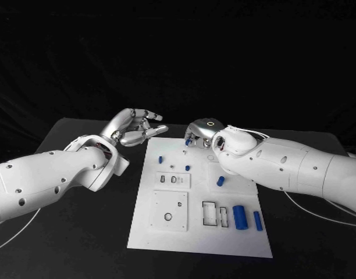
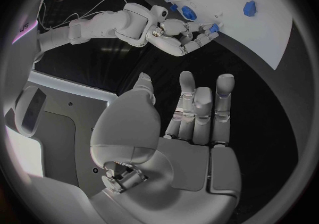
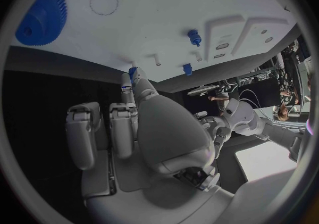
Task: Assemble the parts on the task board
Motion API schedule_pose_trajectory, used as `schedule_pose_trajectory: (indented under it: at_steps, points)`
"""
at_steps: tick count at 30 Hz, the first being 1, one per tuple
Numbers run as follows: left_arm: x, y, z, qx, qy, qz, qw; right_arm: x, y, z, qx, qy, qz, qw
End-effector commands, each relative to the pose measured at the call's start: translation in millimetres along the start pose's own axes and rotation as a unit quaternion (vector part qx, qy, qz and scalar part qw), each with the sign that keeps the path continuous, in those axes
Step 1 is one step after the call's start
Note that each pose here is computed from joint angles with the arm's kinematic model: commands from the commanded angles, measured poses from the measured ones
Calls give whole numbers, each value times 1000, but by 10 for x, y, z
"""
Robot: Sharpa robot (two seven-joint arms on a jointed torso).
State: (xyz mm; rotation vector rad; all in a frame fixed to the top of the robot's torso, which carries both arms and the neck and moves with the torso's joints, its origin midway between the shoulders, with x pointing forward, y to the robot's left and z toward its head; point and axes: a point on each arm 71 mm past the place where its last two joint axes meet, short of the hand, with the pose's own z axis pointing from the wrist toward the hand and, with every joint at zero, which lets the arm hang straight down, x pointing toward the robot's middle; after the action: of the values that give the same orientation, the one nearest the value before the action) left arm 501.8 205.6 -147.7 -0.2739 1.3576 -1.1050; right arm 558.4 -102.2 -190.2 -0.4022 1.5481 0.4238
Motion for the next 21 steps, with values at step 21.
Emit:
schedule_pose_trajectory:
  at_steps: [21]
  points:
    - [-8, -51, 15, 9, 2, 0, 1000, 39, 2, 41, 5, 13, -11, 1000]
